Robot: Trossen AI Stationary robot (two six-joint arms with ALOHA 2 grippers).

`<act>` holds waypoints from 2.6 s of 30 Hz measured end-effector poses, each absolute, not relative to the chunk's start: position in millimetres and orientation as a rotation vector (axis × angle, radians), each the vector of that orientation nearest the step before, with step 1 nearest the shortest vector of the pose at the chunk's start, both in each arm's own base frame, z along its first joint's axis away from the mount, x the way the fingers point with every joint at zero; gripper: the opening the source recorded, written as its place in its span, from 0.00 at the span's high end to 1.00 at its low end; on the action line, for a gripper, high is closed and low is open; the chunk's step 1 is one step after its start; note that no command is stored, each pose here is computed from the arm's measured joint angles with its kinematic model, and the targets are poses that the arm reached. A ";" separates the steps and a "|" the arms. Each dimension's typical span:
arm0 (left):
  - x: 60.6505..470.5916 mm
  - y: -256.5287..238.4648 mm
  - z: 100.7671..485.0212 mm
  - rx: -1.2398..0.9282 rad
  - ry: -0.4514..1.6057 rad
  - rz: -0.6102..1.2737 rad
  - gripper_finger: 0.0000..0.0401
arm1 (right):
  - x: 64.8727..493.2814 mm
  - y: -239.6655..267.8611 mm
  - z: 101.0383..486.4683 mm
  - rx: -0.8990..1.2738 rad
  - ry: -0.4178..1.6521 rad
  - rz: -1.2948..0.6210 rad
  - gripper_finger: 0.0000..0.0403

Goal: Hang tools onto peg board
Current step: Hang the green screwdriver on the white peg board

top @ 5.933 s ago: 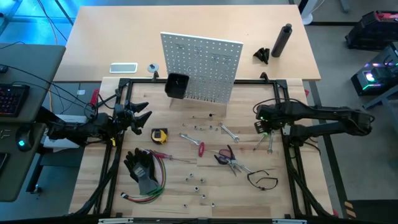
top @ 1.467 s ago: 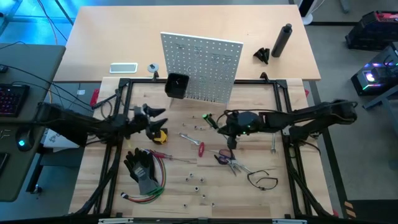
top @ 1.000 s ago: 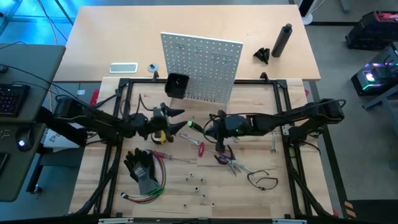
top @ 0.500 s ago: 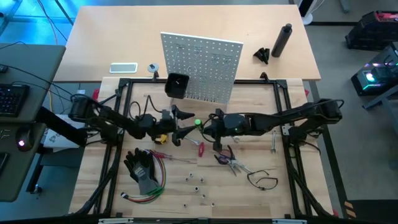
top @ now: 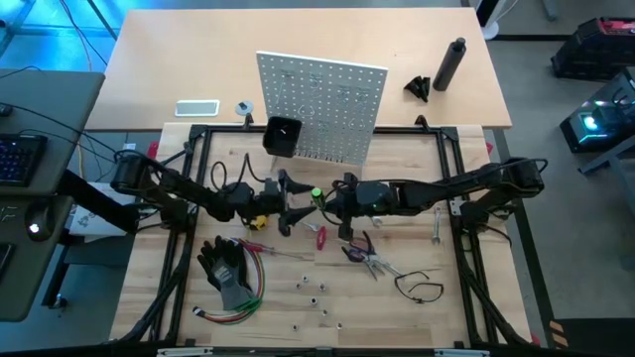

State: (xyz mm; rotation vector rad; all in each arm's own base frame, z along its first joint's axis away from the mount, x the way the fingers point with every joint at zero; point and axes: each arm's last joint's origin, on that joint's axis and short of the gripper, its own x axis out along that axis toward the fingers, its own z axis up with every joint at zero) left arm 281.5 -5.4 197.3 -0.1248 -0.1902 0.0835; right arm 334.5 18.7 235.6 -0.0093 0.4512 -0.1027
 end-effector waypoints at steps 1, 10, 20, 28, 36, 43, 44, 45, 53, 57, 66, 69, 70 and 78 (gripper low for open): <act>281.7 -5.7 198.1 -0.127 -0.193 0.065 0.30 | 334.5 18.7 235.6 -0.009 0.451 -0.103 0.98; 298.8 -6.2 206.4 -0.107 -0.114 0.062 0.30 | 336.2 16.8 238.9 -0.001 0.415 -0.098 0.98; 302.8 -4.7 210.4 -0.065 -0.109 0.080 0.40 | 335.9 16.6 238.6 -0.004 0.418 -0.108 0.98; 303.2 -5.6 206.8 -0.051 -0.071 0.058 0.68 | 336.4 15.7 239.8 -0.003 0.406 -0.111 0.98; 303.1 -6.0 206.8 -0.006 -0.072 0.041 0.82 | 335.0 15.8 237.6 0.020 0.433 -0.115 0.98; 303.1 -6.0 206.1 0.002 -0.065 0.039 0.82 | 334.5 15.6 236.5 0.033 0.446 -0.125 0.94; 303.1 -6.0 205.9 0.008 -0.063 0.040 0.82 | 334.1 15.3 235.8 0.028 0.453 -0.138 0.92; 303.1 -5.9 205.6 0.009 -0.060 0.041 0.82 | 333.6 15.5 235.0 0.024 0.463 -0.148 0.89; 303.2 -6.9 203.2 0.020 -0.034 0.027 0.82 | 317.0 20.5 246.5 -0.036 0.504 -0.251 0.59; 303.3 -6.6 203.1 0.029 -0.033 0.031 0.82 | 308.5 24.6 264.6 -0.064 0.437 -0.237 0.49; 305.1 -6.7 204.5 0.037 -0.025 0.027 0.82 | 318.0 29.8 283.3 -0.148 0.223 -0.165 0.46; 305.4 -6.6 205.2 0.037 -0.029 0.023 0.82 | 323.4 24.8 279.2 -0.135 0.214 -0.152 0.46; 305.4 -6.6 205.2 0.037 -0.028 0.023 0.82 | 325.6 24.1 277.5 -0.122 0.209 -0.138 0.46; 305.5 -7.1 204.2 0.037 -0.015 0.016 0.82 | 334.7 23.6 270.6 -0.120 0.179 -0.128 0.49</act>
